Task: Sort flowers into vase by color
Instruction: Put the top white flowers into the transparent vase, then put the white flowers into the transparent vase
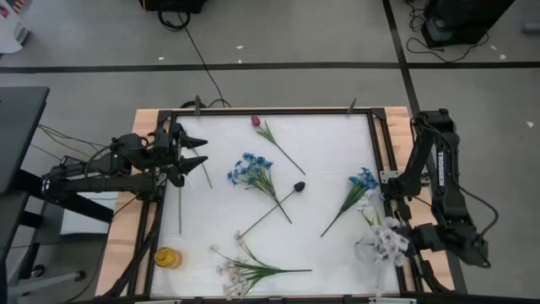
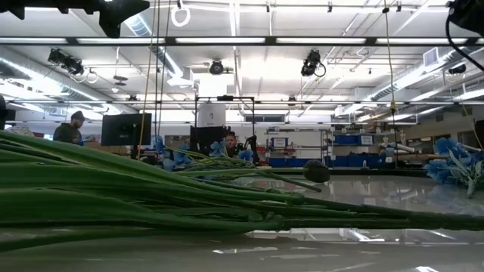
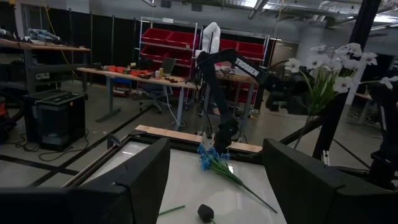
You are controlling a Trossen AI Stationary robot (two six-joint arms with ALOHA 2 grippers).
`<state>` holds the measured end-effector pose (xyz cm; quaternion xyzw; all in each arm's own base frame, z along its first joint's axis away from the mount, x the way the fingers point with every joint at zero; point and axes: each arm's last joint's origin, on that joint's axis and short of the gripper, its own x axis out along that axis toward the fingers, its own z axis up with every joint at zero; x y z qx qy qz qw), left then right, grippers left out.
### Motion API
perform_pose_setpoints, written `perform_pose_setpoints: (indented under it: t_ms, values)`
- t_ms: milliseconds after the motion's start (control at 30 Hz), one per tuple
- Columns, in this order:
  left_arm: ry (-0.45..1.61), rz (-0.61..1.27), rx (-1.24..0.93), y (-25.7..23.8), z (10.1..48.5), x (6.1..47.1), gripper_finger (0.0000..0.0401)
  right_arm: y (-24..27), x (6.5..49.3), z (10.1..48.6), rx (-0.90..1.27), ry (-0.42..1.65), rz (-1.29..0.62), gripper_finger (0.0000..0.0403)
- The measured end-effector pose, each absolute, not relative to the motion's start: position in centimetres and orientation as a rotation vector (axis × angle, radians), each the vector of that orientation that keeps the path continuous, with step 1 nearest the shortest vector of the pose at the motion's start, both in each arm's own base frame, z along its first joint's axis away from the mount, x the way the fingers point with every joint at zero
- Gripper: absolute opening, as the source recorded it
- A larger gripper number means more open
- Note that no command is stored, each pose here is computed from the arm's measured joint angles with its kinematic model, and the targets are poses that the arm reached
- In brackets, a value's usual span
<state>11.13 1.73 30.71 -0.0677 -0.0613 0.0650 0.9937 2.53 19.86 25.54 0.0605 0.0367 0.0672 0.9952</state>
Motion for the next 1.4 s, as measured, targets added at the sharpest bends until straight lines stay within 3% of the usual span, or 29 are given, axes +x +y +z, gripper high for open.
perform_pose_setpoints:
  t_ms: [300,567,700,1000,1300,1400]
  values:
    - [-0.123,0.130,-0.136,1.7,30.7,11.1,0.0261,19.8,2.6,25.6,0.180,0.012,0.033,0.0062]
    - [-0.123,0.130,-0.136,1.7,30.7,11.1,0.0261,20.1,2.5,25.9,0.245,0.053,0.100,0.0068]
    - [-0.123,0.131,-0.136,1.7,30.7,11.1,0.0261,20.2,2.5,26.5,0.376,0.039,0.078,0.0068]
    - [-0.123,0.130,-0.135,1.7,30.7,11.1,0.0261,19.8,2.6,31.1,0.726,0.007,0.028,0.0068]
    - [-0.123,0.131,-0.136,1.7,30.7,11.1,0.0261,16.8,4.2,35.5,0.731,-0.145,0.126,0.0068]
    - [-0.123,0.130,-0.136,1.7,30.7,11.1,0.0261,15.5,5.2,36.9,0.699,-0.198,0.058,0.0068]
